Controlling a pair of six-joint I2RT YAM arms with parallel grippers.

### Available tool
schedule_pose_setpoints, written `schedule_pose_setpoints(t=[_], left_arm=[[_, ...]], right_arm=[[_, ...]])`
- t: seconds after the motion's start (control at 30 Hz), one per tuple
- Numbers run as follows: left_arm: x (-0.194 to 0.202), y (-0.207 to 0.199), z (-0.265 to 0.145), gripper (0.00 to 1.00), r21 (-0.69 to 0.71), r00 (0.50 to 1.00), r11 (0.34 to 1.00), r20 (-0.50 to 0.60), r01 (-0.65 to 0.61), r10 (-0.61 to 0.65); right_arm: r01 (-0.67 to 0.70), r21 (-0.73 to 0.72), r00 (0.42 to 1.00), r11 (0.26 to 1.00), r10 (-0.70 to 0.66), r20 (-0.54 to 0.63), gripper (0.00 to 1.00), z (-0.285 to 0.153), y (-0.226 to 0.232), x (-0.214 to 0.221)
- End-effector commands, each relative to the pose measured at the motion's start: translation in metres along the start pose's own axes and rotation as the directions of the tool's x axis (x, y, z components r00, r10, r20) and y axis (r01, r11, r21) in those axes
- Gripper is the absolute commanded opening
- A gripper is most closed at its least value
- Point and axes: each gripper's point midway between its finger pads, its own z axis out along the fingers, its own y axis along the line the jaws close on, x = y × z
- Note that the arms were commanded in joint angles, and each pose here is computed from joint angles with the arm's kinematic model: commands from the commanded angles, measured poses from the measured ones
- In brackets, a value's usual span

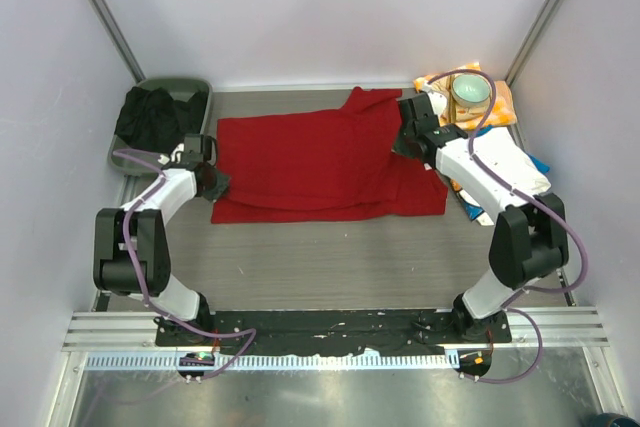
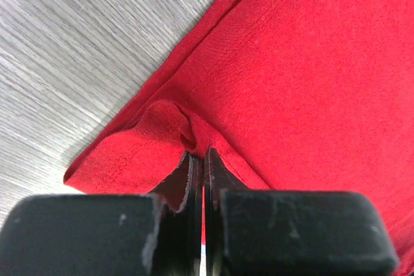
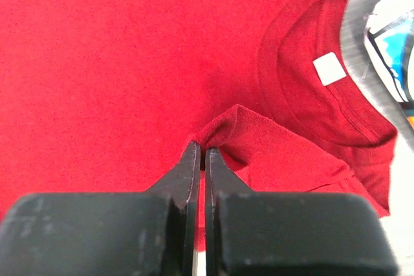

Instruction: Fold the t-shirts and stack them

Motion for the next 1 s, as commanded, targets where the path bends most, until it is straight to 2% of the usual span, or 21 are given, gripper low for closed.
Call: schedule_pose_setpoints(t=[0.0, 0.43, 0.57, 0.83, 0.93, 0.97], left_arm=[[-0.009, -0.011, 0.006, 0.0, 0.034, 0.999, 0.999, 0.037, 0.017, -0.018], [-0.006, -0.009, 0.017, 0.0, 0.026, 0.999, 0.999, 0.029, 0.02, -0.021], [-0.016, -0.007, 0.022, 0.0, 0.002, 0.999, 1.0, 0.042, 0.03, -0.03], [-0.03, -0.013, 0.033, 0.01, -0.021, 0.998, 0.998, 0.047, 0.052, -0.051], [-0.043, -0.008, 0.039, 0.09, -0.03, 0.995, 0.996, 0.062, 0.083, -0.081], [-0.043, -0.009, 0.041, 0.31, -0.031, 0.994, 0.996, 0.062, 0.089, -0.087]], right_arm=[[-0.014, -0.092, 0.997, 0.996, 0.021, 0.071, 0.01, 0.004, 0.034, -0.037], [0.019, -0.087, 1.0, 0.996, -0.019, 0.0, 0.01, 0.052, 0.054, -0.026], [0.027, -0.067, 0.999, 0.997, -0.029, -0.023, 0.01, 0.068, 0.053, -0.019], [0.036, -0.063, 0.999, 0.997, -0.036, -0.011, 0.01, 0.096, 0.071, -0.031], [0.03, -0.078, 0.999, 0.997, -0.028, 0.023, 0.08, 0.108, 0.079, -0.039], [0.029, -0.098, 0.999, 0.995, -0.025, 0.043, 0.13, 0.11, 0.085, -0.045]])
